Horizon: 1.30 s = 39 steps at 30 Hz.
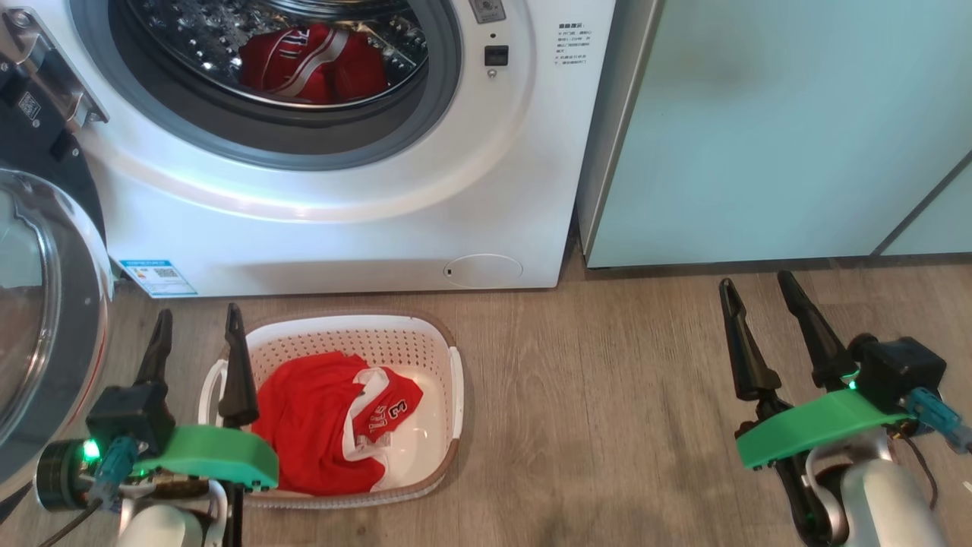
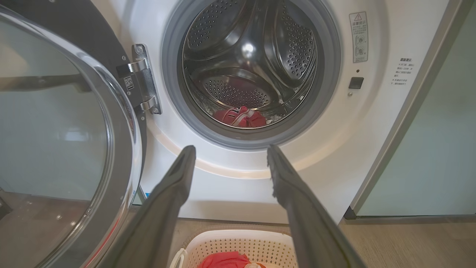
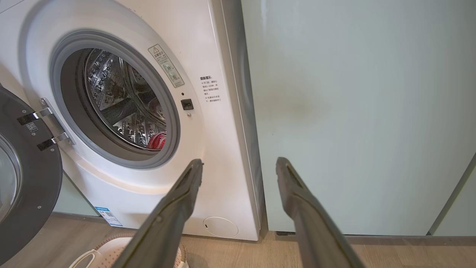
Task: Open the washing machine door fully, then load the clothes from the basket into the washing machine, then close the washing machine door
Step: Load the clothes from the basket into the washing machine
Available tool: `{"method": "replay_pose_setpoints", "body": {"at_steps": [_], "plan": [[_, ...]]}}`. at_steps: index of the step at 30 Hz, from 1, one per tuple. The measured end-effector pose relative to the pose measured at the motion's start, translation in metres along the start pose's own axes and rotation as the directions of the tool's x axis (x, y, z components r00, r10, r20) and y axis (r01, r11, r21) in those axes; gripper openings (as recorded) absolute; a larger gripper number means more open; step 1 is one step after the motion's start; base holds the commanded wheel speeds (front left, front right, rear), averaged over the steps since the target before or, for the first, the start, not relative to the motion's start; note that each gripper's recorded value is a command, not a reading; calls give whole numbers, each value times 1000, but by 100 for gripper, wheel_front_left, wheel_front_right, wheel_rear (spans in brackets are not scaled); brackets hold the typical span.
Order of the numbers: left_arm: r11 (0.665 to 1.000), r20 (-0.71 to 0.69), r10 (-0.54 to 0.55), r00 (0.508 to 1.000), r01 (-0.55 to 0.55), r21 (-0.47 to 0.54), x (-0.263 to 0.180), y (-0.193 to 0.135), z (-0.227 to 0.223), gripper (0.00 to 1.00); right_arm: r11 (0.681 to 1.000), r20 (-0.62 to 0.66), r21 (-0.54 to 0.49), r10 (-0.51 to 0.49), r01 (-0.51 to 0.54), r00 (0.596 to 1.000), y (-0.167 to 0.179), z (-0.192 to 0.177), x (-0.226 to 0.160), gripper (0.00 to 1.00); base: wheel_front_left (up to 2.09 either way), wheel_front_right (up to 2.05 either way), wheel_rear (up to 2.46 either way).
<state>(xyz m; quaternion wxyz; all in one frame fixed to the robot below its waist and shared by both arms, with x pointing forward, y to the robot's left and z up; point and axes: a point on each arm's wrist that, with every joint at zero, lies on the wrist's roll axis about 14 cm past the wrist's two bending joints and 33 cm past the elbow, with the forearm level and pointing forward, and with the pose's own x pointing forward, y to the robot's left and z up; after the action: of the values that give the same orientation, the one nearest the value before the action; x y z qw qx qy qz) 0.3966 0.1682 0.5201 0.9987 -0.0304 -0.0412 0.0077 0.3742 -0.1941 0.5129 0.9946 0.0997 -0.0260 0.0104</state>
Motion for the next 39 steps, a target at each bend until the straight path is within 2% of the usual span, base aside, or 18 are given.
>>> {"method": "replay_pose_setpoints", "body": {"at_steps": [14,20,24,27,31,32,39], "plan": [[1000,-52,11,999,-11,6,4,1,-19,100,1000,-18,0,-4,4,1000,-1,-7,5,100,0,0,0],[999,-119,-33,992,33,-2,29,-16,-44,100,1000,-50,1,1,-1,999,0,-20,17,100,0,0,0],[997,-204,-80,976,76,-27,48,-32,-78,100,1000,-45,-1,17,-17,999,3,-24,37,100,0,0,0],[993,-301,-117,946,108,-47,57,-42,-114,100,1000,-57,-4,16,-16,998,1,-33,48,100,0,0,0],[986,-446,-166,880,145,-82,65,-55,-170,100,1000,-91,2,16,-16,996,-2,-54,63,100,0,0,0],[986,-446,-166,880,145,-82,65,-55,-170,100,1000,-91,2,16,-16,996,-2,-54,63,100,0,0,0],[973,-644,-226,731,194,-121,72,-69,-262,100,1000,-126,10,24,-23,992,-6,-88,91,100,0,0,0]]}}
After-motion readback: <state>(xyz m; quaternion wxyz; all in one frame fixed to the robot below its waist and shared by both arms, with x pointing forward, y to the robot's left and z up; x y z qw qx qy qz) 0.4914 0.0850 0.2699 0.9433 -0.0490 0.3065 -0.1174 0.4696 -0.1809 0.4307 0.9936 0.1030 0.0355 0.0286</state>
